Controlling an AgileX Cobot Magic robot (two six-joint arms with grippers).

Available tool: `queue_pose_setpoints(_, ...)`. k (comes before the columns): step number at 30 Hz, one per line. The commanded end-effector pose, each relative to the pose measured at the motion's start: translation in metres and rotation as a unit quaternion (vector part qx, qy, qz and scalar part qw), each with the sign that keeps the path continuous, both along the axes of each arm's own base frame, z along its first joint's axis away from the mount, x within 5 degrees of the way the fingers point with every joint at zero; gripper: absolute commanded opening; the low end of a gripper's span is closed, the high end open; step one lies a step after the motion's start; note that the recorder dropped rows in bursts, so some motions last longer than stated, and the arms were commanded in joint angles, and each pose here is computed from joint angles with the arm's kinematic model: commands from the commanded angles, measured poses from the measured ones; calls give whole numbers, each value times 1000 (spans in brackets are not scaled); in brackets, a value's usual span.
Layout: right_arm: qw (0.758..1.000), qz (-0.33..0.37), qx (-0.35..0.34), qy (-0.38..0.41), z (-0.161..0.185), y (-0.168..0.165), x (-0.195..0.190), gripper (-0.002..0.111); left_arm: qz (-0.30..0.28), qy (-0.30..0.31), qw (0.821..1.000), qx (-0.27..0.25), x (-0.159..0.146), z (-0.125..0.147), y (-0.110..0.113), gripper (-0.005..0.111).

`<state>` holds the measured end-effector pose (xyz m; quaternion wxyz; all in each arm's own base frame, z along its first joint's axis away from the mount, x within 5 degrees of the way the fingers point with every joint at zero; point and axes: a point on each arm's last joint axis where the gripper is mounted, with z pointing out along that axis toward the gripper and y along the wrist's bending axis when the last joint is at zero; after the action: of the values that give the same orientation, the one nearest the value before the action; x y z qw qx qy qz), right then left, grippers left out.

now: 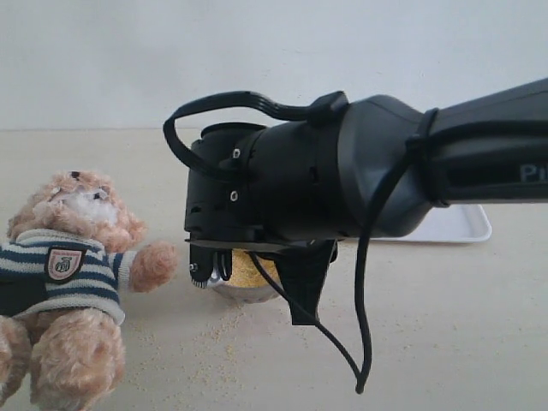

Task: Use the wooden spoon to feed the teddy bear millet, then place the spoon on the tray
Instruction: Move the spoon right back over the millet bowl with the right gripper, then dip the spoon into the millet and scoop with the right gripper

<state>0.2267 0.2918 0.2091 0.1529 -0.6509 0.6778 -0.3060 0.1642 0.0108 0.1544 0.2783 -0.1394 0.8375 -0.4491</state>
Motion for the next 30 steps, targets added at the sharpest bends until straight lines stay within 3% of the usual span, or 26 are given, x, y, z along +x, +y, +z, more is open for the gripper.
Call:
queue_pose_setpoints(1,1000,0,13,4,-1,3,-4,0,-1,-11,1000,-12,1,3,-1,5)
queue_pose_setpoints(11,998,-22,41,32,-5,7,-14,0,-1,-11,1000,-12,1,3,-1,5)
queue_pose_setpoints(16,991,-62,84,81,-9,5,-14,0,-1,-11,1000,-12,1,3,-1,5)
queue_pose_setpoints(30,969,-131,178,114,6,-9,0,0,-1,-11,1000,-12,1,3,-1,5)
